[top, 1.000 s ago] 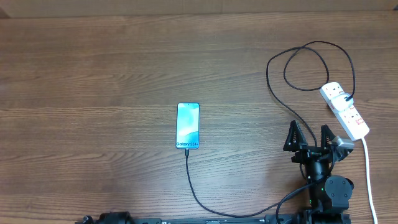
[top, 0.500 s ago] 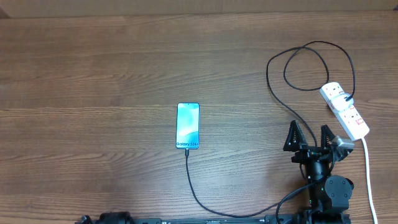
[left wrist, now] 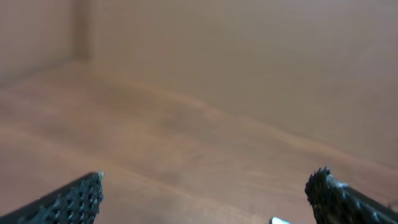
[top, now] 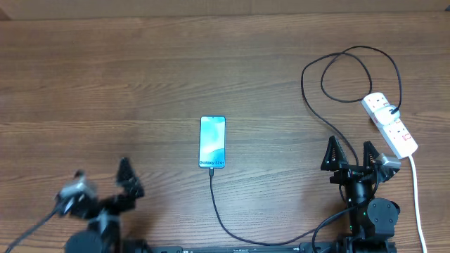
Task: Plug charger to phone and switch on socket
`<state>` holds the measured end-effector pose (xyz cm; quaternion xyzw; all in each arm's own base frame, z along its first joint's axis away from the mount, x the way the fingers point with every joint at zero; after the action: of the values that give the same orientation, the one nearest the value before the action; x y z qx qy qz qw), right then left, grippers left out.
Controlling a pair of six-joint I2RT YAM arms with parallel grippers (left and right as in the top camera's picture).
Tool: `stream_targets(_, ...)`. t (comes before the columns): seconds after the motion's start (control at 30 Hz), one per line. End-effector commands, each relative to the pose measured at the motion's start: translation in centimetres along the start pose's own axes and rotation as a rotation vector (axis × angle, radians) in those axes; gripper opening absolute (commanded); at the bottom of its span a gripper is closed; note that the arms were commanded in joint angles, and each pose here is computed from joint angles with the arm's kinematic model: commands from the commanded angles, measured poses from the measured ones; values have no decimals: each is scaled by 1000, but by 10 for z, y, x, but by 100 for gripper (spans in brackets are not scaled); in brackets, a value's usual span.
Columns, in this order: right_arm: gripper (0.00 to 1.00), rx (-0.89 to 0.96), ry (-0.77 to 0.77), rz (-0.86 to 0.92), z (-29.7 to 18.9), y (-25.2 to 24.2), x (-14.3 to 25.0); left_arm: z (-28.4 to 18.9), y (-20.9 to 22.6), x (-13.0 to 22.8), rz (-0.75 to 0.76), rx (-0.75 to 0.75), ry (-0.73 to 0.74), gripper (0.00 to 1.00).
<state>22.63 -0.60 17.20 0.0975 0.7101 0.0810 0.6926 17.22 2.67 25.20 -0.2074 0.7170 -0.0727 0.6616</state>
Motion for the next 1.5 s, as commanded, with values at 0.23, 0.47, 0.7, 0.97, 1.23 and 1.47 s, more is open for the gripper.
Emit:
stream_targets(0.23, 100, 8, -6, -7, 0, -2, 1, 44, 4, 84, 281, 132, 108, 100)
stream_targets(0.47, 100, 8, -5, -7, 0, -2, 2, 57, 19, 86, 275, 77, 29, 99)
stream_targets(0.7, 100, 8, -5, -7, 0, -2, 2, 59, 20, 88, 364, 76, 13, 100)
stream_targets(0.97, 100, 8, -6, -7, 0, -2, 1, 61, 17, 88, 395, 101, -19, 100)
stream_targets(1.23, 100, 8, -6, -7, 0, -2, 1, 61, 16, 89, 392, 108, -18, 99)
stream_targets(1.47, 100, 9, -6, -7, 0, -2, 1, 61, 16, 89, 392, 108, -17, 100)
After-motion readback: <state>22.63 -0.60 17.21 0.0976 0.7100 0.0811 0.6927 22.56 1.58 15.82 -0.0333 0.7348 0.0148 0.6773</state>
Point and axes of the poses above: each gripper's point midway between its finger pads, its own z axis out along the fingers, its own y axis along the line the jaws close on, x = y × z, the point moved 2 cm from there along -z, back along the fingers, and after that the axes turned 6 degrees about -z, right-handed, at the moved point
